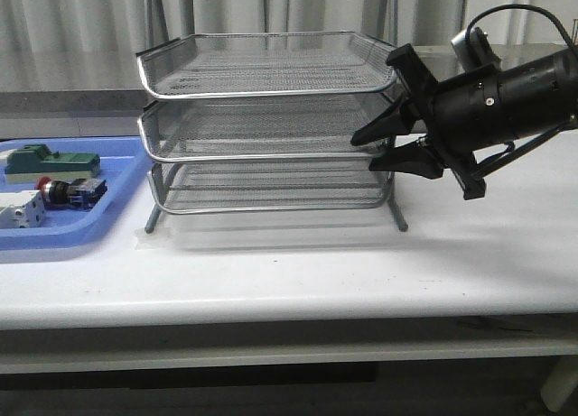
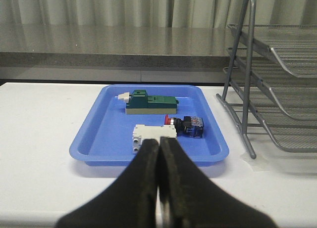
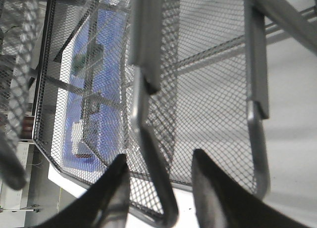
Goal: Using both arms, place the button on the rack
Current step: 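Reach the right gripper to the middle rack tier's front edge, then pull the middle mesh tier outward toward the robot with the right gripper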
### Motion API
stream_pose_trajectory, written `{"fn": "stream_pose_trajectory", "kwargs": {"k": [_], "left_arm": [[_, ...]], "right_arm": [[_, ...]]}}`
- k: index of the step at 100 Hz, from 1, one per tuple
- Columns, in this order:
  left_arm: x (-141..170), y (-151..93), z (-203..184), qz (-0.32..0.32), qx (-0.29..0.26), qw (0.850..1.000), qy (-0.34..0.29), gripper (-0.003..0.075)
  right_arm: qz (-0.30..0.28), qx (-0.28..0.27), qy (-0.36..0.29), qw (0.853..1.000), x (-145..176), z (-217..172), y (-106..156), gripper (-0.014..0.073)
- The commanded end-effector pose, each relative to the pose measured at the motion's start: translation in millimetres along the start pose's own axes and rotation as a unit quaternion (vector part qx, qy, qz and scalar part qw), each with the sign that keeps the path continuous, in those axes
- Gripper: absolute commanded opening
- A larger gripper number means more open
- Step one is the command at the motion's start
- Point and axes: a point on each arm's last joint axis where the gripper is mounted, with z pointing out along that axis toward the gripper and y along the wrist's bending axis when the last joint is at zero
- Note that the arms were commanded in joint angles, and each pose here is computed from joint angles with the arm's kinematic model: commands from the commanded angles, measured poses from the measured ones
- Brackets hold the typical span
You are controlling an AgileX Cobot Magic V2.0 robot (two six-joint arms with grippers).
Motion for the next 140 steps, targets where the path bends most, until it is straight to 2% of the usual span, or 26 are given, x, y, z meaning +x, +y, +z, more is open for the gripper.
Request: {"fn": "stream_pose_trajectory", "kwargs": {"k": [1, 16, 26, 61, 83, 103, 140], "left_arm": [[7, 0, 0, -0.002, 0.007, 0.999, -0.033, -0.0020], [7, 0, 0, -0.002, 0.007, 0.999, -0.033, -0.0020], [7, 0, 0, -0.002, 0.007, 0.999, -0.033, -0.0020], [7, 0, 0, -0.002, 0.007, 0.999, -0.033, -0.0020], [7, 0, 0, -0.002, 0.007, 0.999, -0.033, -0.0020], [7, 0, 0, -0.002, 0.007, 0.999, -0.033, -0.0020], [7, 0, 0, -0.002, 0.007, 0.999, -0.033, -0.0020]], "right_arm": [[0.019, -0.075, -0.049, 0.996, -17, -10, 31, 0.0171], [0.019, -0.074, -0.049, 0.996, -17, -10, 31, 0.0016], [0.019, -0.074, -0.049, 0.996, -17, -10, 31, -0.0030], [0.018, -0.072, -0.046, 0.996, -16, -10, 30, -0.0034], [0.013, -0.090, -0.027, 0.996, -10, -11, 32, -0.0034], [0.031, -0.076, -0.012, 0.997, 9, -18, 24, -0.0034], [0.031, -0.064, 0.003, 0.997, 50, -52, 26, -0.0034]]}}
